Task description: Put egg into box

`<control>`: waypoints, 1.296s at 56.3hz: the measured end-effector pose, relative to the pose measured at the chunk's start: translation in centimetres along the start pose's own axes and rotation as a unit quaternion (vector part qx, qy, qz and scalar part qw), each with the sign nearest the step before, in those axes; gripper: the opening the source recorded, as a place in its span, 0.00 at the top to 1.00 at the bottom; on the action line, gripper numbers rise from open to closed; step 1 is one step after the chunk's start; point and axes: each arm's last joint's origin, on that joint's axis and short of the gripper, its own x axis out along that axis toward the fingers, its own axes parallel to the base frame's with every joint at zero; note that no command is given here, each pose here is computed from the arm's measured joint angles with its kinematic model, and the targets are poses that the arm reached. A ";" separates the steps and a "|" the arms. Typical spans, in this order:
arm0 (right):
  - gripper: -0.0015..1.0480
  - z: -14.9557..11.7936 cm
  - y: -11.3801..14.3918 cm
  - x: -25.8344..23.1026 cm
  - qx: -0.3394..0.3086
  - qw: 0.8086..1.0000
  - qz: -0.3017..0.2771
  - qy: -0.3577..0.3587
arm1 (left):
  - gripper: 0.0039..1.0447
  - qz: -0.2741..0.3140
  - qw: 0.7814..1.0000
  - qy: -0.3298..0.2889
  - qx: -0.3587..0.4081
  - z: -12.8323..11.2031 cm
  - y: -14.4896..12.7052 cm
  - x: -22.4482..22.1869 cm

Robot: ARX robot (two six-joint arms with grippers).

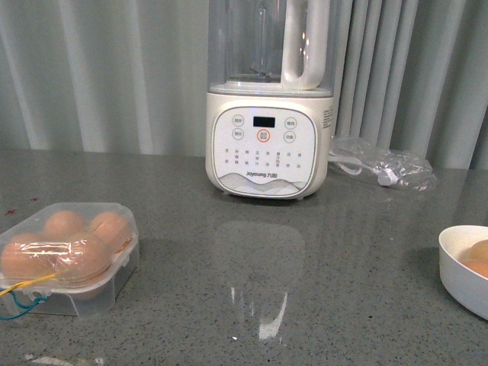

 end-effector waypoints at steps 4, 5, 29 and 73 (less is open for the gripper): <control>0.07 0.0 0.0 0.0 0.000 1.000 0.001 0.000 | 0.97 -0.011 1.000 0.000 0.000 -0.3 -0.2 -0.2; 0.07 0.0 0.0 0.0 0.000 1.000 0.000 0.000 | 0.97 -0.010 1.000 0.000 0.000 -0.4 -0.2 -0.2; 0.07 0.0 0.0 0.0 0.000 1.000 0.000 0.000 | 0.97 -0.009 1.000 -0.012 0.000 -1.1 -0.2 -1.6; 0.07 0.0 0.0 0.0 0.000 1.000 0.000 0.000 | 0.20 -0.009 1.000 -0.013 0.000 -1.1 -0.2 -1.6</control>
